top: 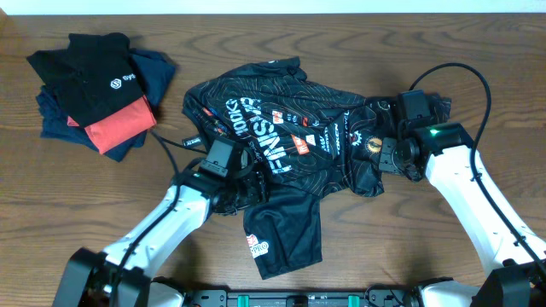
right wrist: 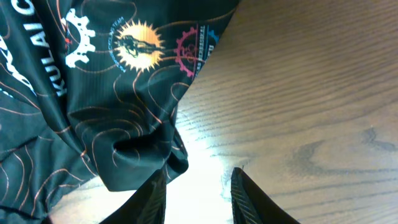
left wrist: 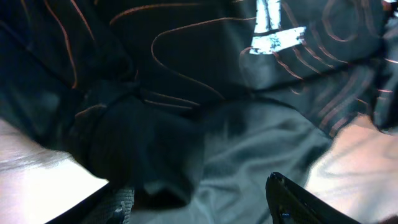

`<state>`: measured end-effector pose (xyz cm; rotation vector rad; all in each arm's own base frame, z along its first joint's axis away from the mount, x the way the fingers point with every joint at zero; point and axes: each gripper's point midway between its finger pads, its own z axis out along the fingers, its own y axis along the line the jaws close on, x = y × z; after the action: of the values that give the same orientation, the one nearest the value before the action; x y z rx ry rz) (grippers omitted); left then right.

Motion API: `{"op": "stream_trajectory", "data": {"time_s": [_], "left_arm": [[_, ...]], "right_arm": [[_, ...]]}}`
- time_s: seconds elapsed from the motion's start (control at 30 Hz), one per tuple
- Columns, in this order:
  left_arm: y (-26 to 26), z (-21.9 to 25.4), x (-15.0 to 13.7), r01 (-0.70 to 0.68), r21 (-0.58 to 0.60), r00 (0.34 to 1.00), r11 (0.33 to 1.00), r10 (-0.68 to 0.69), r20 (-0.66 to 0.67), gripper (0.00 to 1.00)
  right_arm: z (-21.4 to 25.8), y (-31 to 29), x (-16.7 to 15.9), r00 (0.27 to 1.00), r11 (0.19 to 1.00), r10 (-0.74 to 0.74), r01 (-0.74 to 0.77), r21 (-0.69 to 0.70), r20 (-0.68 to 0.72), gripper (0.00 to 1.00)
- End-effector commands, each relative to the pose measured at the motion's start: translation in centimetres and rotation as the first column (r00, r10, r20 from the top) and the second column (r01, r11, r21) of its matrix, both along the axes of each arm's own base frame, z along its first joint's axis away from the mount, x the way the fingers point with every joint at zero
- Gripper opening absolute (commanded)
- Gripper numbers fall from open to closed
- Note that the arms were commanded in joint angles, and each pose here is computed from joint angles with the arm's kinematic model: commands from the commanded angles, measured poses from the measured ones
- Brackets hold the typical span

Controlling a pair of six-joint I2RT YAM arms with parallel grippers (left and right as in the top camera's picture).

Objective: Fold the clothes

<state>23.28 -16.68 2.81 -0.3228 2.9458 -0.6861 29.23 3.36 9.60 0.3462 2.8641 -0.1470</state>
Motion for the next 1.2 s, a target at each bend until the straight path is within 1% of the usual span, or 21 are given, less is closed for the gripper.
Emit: {"op": "stream_trajectory", "data": {"time_s": [0.0, 0.07, 0.1, 0.13, 0.17, 0.2, 0.23, 0.33, 0.4, 0.47, 0.5, 0.57, 0.63, 0.67, 0.73, 0.8, 0.97, 1.03, 1.13, 1.17], "left_arm": [[0.5, -1.9, -0.4, -0.062, 0.042, 0.996, 0.997, 0.065, -0.067, 0.7], [0.0, -2.4, -0.4, -0.056, 0.022, 0.995, 0.998, 0.058, -0.087, 0.65], [-0.2, -2.6, -0.3, -0.054, 0.017, 0.995, 0.998, 0.056, -0.089, 0.54], [-0.3, -2.7, -0.2, -0.054, 0.013, 0.995, 0.998, 0.055, -0.088, 0.4], [-0.4, -2.7, -0.2, -0.053, 0.008, 0.995, 0.999, 0.053, -0.086, 0.25], [-0.5, -2.5, -0.1, -0.05, -0.002, 0.995, 0.999, 0.049, -0.085, 0.08], [-0.7, -2.3, -0.2, -0.045, -0.017, 0.995, 0.999, 0.043, -0.085, 0.06], [-1.3, -0.7, -0.5, 0.0, -0.082, 0.997, 0.997, -0.006, -0.077, 0.06], [-0.6, 0.7, -0.6, 0.012, -0.096, 0.998, 0.995, -0.019, -0.067, 0.06], [0.9, 2.1, -0.3, 0.017, -0.079, 0.999, 0.997, -0.02, -0.03, 0.06], [2.2, 2.8, 0.1, -0.002, -0.059, 1.0, 0.998, 0.001, -0.005, 0.06], [5.1, 3.7, 0.8, -0.082, -0.011, 0.996, 0.997, 0.082, 0.037, 0.06], [8.6, 4.5, 1.4, -0.195, 0.046, 0.978, 0.98, 0.192, 0.077, 0.06], [10.0, 4.9, 1.6, -0.248, 0.057, 0.966, 0.967, 0.242, 0.095, 0.06], [11.3, 5.6, 1.9, -0.301, 0.039, 0.949, 0.953, 0.295, 0.11, 0.06], [11.9, 5.7, 2.0, -0.324, 0.035, 0.941, 0.945, 0.318, 0.117, 0.06], [12.3, 4.9, 1.9, -0.303, 0.071, 0.95, 0.95, 0.295, 0.102, 0.06], [12.9, 4.5, 1.9, -0.314, 0.106, 0.947, 0.943, 0.304, 0.103, 0.06], [13.6, 4.3, 1.9, -0.327, 0.144, 0.943, 0.934, 0.313, 0.112, 0.06], [13.6, 4.3, 1.9, -0.328, 0.147, 0.943, 0.933, 0.313, 0.112, 0.06]], "right_arm": [[0.1, -0.2, -0.1, 1.0, 1.0, -0.021, 0.021, 0.005, 0.0, 0.33], [0.1, -0.3, -0.1, 1.0, 1.0, -0.015, 0.015, 0.003, -0.002, 0.33], [0.1, -0.2, -0.2, 1.0, 1.0, -0.014, 0.014, 0.003, -0.002, 0.33], [0.1, -0.3, -0.2, 1.0, 1.0, -0.015, 0.015, 0.003, -0.003, 0.33], [0.1, -0.3, -0.2, 1.0, 1.0, -0.015, 0.015, 0.003, -0.003, 0.33], [0.1, -0.3, -0.2, 1.0, 1.0, -0.016, 0.016, 0.003, -0.003, 0.33], [0.1, -0.3, -0.2, 1.0, 1.0, -0.016, 0.016, 0.003, -0.002, 0.33], [0.1, -0.6, -0.2, 0.999, 0.999, -0.036, 0.036, -0.004, -0.002, 0.33], [0.1, -1.1, -0.3, 0.998, 0.998, -0.059, 0.059, -0.005, -0.007, 0.33], [0.0, -1.7, -0.7, 0.997, 0.997, -0.078, 0.078, -0.003, -0.026, 0.33], [-0.1, -2.0, -1.0, 0.995, 0.996, -0.088, 0.088, 0.0, -0.039, 0.32], [-0.4, -2.3, -1.3, 0.994, 0.995, -0.095, 0.095, 0.005, -0.054, 0.31], [-0.9, -1.5, -1.5, 0.996, 0.997, -0.049, 0.052, 0.052, -0.068, 0.29], [-1.3, -0.4, -1.5, 0.997, 0.995, 0.009, -0.002, 0.104, -0.072, 0.29], [-1.9, 1.7, -1.5, 0.992, 0.976, 0.113, -0.099, 0.196, -0.062, 0.3], [-2.7, 3.3, -1.7, 0.984, 0.954, 0.175, -0.158, 0.254, -0.045, 0.3], [-4.9, 4.2, -2.3, 0.978, 0.946, 0.207, -0.193, 0.262, -0.03, 0.35], [-5.7, 4.2, -1.7, 0.979, 0.947, 0.203, -0.199, 0.254, 0.012, 0.38], [-6.6, 3.6, -0.6, 0.979, 0.956, 0.187, -0.199, 0.216, 0.075, 0.39], [-6.8, 3.2, -0.2, 0.982, 0.964, 0.162, -0.178, 0.196, 0.091, 0.39]]}}
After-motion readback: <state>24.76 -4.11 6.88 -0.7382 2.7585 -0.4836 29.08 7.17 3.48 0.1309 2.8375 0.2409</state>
